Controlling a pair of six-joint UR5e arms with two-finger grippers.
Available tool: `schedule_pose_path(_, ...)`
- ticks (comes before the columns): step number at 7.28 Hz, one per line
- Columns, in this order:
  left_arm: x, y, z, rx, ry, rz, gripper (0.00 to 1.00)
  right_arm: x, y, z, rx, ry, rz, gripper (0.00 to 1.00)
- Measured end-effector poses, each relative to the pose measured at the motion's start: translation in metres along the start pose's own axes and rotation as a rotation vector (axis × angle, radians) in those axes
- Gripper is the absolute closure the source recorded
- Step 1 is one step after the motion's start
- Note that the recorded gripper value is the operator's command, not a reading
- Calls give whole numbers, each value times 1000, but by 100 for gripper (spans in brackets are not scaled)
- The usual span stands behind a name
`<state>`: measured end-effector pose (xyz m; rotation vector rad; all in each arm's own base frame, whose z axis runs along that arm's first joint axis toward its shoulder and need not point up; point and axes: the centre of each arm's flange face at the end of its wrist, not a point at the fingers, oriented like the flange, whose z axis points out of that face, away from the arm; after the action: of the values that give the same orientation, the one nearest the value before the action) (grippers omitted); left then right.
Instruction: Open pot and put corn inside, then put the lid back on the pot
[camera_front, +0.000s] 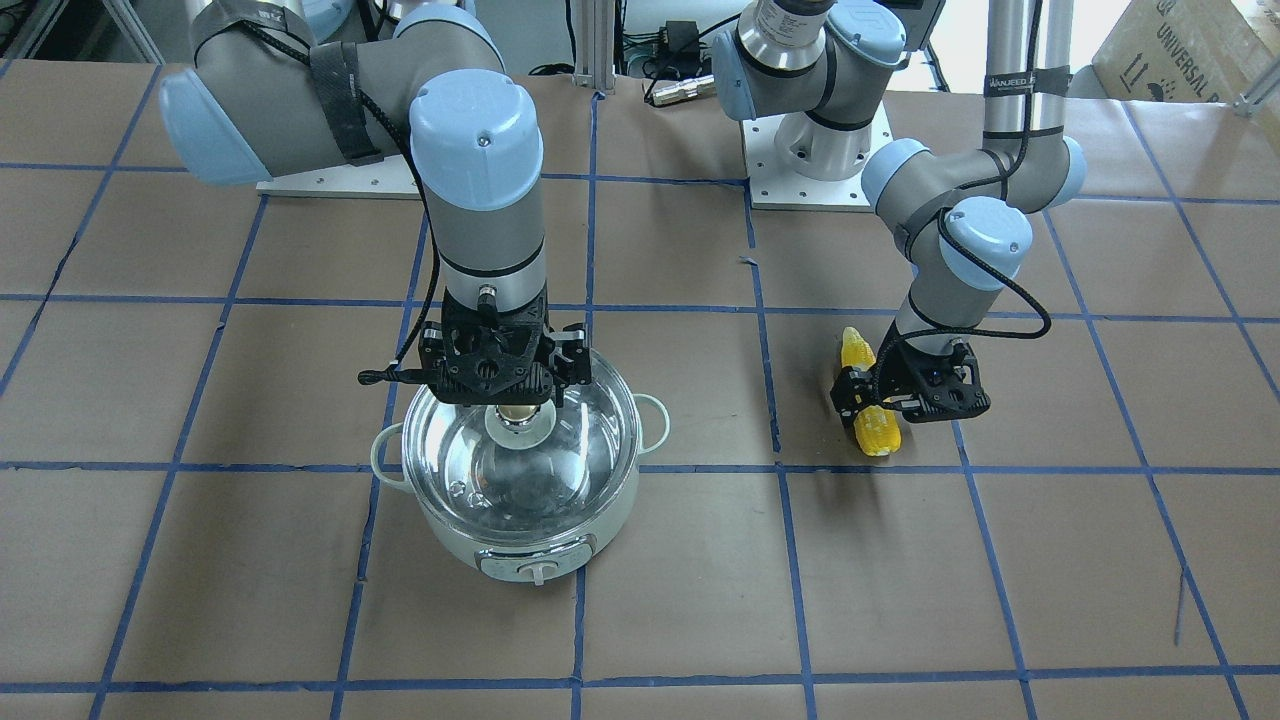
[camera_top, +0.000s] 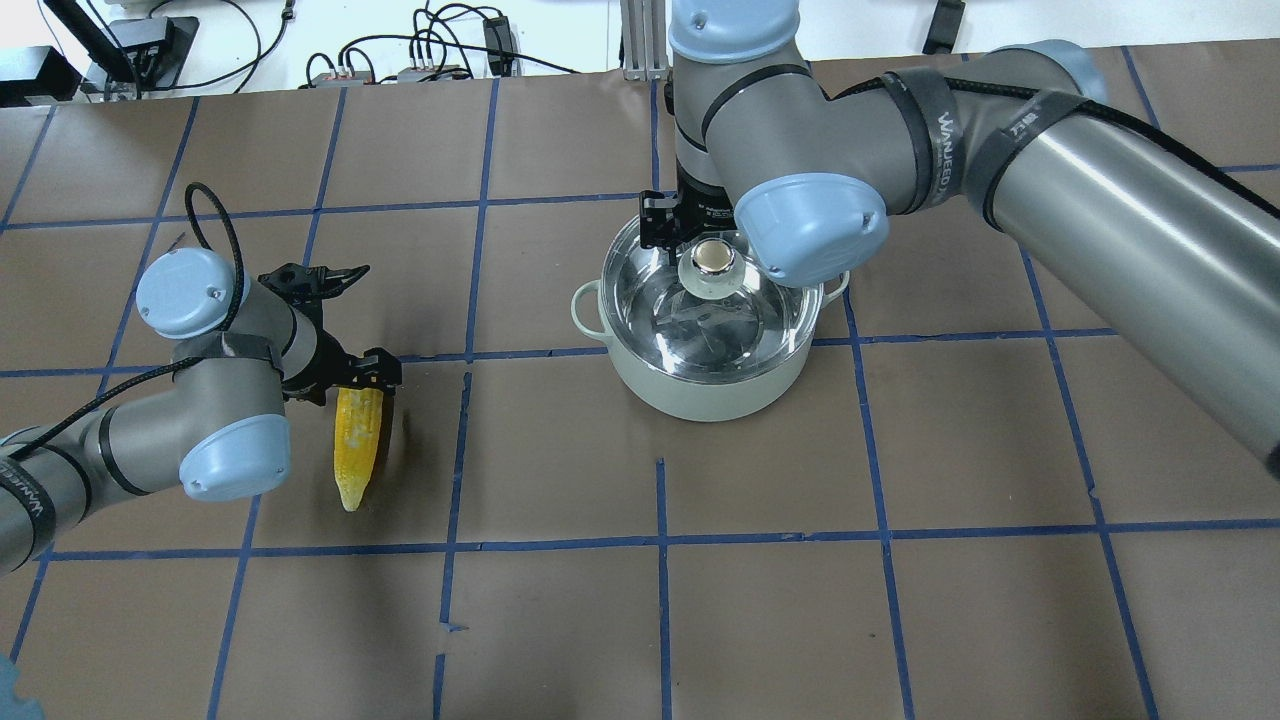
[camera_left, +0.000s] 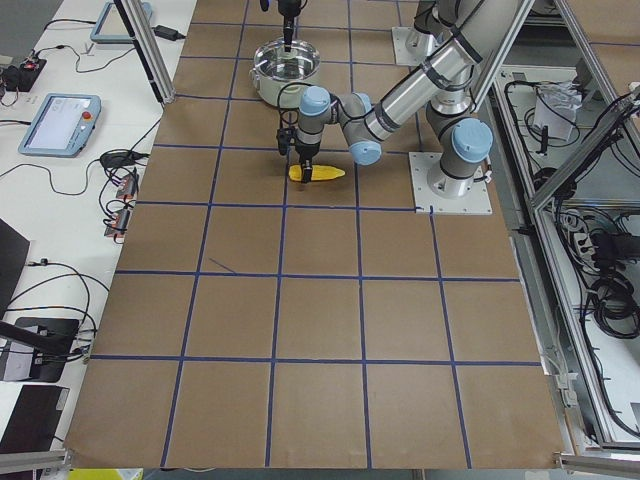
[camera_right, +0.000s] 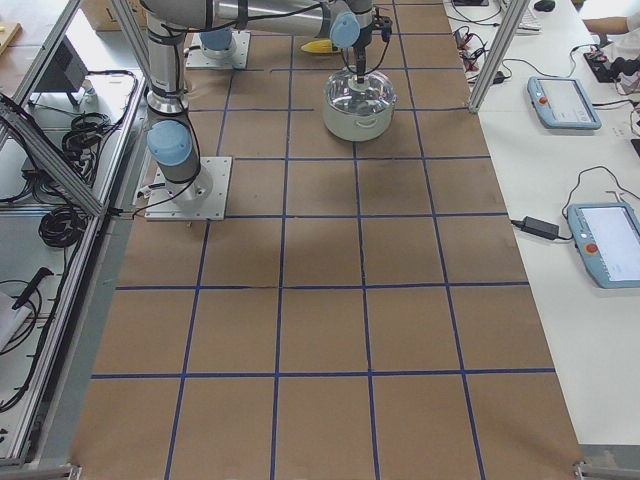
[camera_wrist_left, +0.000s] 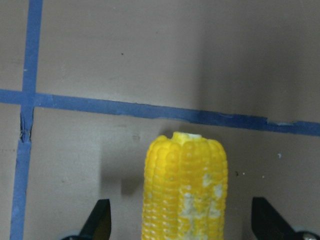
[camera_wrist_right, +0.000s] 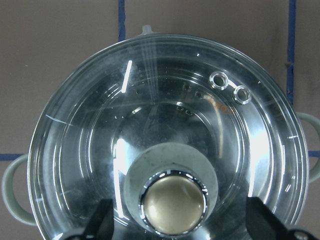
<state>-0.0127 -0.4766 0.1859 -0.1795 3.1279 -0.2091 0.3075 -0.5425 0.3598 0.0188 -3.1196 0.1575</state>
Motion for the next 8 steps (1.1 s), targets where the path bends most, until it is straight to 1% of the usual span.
schedule_pose_path(1,0,0,0,11,-2,1,63,1,-2,1,3,0,0,12)
schedule_pose_path(2,0,0,-2,20,-4,1,81,1,-4,1,12,-3,1,12)
schedule_pose_path(3,0,0,-5,28,-8,-1,88,1,-7,1,24,-7,2,12)
schedule_pose_path(6,-4,-6,-19,51,-40,-4,89,-1,-15,7,48,-15,4,14)
schedule_pose_path(8,-4,-11,-39,41,-52,-10,89,-1,-14,12,44,-14,2,15)
